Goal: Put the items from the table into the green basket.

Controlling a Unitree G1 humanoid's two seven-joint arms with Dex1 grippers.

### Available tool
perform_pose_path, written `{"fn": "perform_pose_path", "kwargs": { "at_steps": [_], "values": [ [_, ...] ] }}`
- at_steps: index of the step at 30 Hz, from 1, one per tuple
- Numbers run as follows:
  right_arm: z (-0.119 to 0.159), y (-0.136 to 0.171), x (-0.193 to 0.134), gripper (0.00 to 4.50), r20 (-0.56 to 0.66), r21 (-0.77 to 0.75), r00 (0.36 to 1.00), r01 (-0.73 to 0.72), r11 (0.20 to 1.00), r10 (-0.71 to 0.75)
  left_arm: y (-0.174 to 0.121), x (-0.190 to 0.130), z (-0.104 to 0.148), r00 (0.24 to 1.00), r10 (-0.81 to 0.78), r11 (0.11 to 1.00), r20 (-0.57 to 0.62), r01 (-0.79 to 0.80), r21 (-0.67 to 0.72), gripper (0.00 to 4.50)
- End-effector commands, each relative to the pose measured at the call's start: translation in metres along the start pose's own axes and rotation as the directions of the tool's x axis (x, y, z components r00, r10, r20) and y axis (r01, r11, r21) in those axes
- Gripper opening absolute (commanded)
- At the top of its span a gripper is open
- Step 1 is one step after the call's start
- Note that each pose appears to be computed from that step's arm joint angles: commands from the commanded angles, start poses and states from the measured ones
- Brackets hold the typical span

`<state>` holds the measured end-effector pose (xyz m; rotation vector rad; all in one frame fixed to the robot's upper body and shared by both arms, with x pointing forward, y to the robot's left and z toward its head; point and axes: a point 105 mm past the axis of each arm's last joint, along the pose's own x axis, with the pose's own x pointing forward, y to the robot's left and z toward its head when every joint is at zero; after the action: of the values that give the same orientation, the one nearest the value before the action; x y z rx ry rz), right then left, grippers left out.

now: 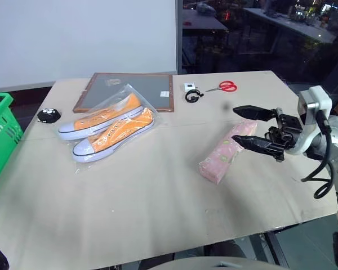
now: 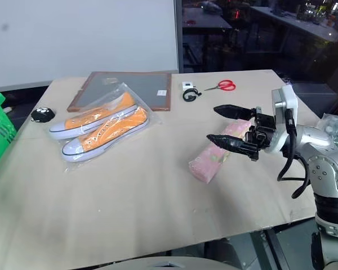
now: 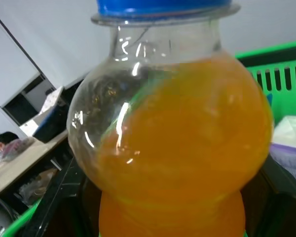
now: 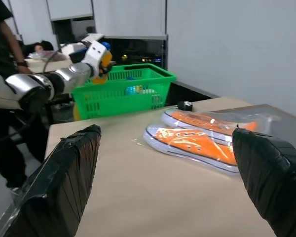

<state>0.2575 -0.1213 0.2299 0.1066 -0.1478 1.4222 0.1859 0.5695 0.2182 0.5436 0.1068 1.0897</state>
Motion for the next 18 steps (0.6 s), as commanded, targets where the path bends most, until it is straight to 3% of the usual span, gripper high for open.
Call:
{"fn": "perform_pose_path", "kwargs": {
  "at_steps": [1,8,11,18],
  "values": [
    [0.009,0.012,0.005,4.5,-0.002,-0.024,0.997,-0.079,0.997,0.079,0.012,0.004,0.028,0.995,0.041,0.999,0.092,-0.039,-0.025,2.82],
    [0.009,0.013,0.007,4.5,0.001,-0.021,0.996,-0.093,0.995,0.093,0.009,0.004,0.025,0.996,0.028,0.999,0.082,-0.025,-0.037,2.82],
    [0.008,0.011,0.006,4.5,0.005,-0.025,0.996,-0.087,0.996,0.087,0.005,0.004,0.022,0.998,0.004,0.995,0.067,0.003,-0.095,4.34],
    [0.007,0.004,0.005,4.5,0.006,-0.041,0.999,-0.048,0.998,0.048,-0.001,0.003,0.036,0.991,-0.023,0.988,0.129,0.042,-0.149,4.43]
  ]
}}
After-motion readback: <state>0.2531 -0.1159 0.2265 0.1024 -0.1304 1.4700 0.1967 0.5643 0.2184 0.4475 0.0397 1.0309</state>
